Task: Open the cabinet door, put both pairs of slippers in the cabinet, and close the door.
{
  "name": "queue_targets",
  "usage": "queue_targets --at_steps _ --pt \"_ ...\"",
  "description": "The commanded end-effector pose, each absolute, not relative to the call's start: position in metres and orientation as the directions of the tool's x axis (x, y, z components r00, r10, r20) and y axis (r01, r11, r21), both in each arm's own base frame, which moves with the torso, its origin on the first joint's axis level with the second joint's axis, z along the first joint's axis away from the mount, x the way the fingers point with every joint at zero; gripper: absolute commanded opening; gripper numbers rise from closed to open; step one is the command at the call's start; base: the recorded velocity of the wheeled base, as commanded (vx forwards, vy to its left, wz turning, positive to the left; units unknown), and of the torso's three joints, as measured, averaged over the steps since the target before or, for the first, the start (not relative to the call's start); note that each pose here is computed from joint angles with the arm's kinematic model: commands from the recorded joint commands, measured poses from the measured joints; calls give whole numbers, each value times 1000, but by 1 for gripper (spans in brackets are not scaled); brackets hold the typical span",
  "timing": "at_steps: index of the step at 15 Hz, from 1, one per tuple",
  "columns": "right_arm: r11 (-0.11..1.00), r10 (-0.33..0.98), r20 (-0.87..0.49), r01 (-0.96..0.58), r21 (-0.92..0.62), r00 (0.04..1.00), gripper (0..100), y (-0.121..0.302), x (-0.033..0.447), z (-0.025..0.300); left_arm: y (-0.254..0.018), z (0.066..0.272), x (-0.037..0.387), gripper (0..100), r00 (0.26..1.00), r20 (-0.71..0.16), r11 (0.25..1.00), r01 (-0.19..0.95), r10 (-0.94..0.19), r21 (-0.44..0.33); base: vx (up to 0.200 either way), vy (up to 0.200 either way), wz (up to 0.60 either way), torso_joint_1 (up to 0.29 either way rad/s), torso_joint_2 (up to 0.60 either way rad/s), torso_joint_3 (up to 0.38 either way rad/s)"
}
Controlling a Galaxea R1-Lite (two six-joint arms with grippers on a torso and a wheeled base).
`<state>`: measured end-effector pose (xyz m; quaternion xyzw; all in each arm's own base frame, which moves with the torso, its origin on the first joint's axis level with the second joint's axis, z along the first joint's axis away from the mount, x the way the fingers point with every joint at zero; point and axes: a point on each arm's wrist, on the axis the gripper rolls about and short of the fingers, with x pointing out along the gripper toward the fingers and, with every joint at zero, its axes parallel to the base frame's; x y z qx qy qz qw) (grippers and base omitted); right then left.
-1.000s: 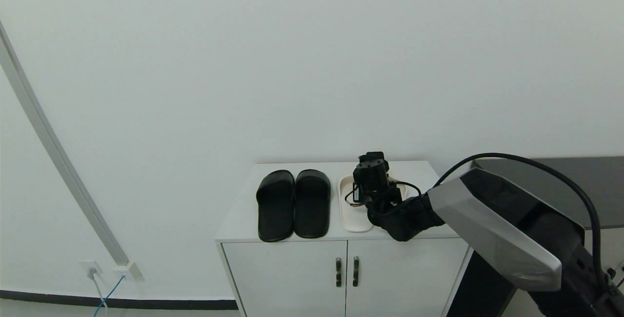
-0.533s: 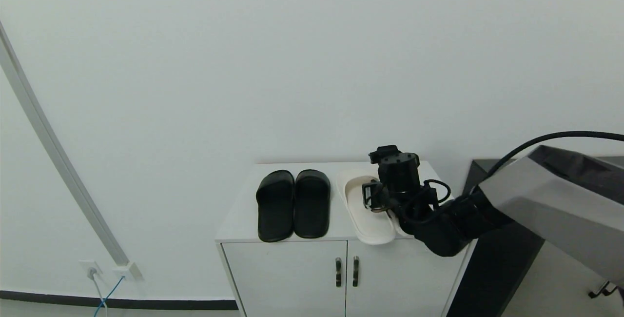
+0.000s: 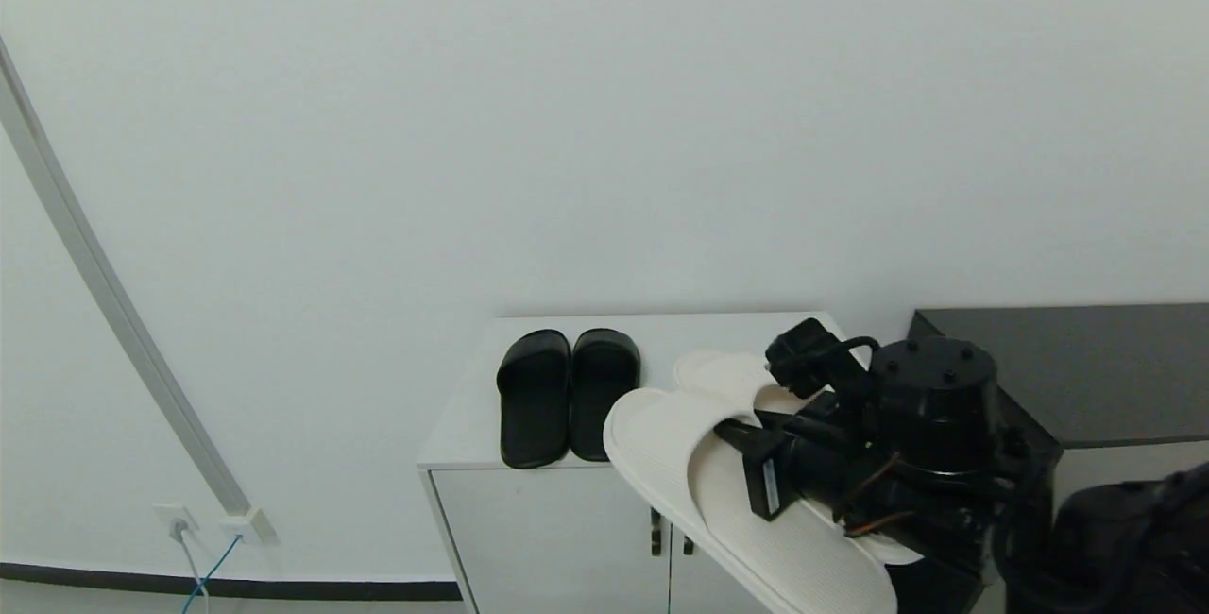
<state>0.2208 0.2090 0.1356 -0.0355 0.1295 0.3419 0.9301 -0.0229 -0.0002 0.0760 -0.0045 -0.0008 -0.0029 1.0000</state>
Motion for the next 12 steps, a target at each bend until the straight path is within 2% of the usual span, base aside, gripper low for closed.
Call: queue_targets --at_steps 1,6,12 --pt "680 721 -208 -732 35 660 0 184 186 158 0 76 -23 0 1000 0 1000 5 -5 -9 0 0 0 0 0 0" --pt "599 766 -266 -800 -36 586 0 178 177 152 0 76 -23 0 1000 2 1000 6 -6 -9 0 0 0 0 0 0" --pt "530 778 -285 -829 -181 560 0 168 174 142 0 76 -23 0 1000 0 1000 6 -6 -9 0 0 0 0 0 0"
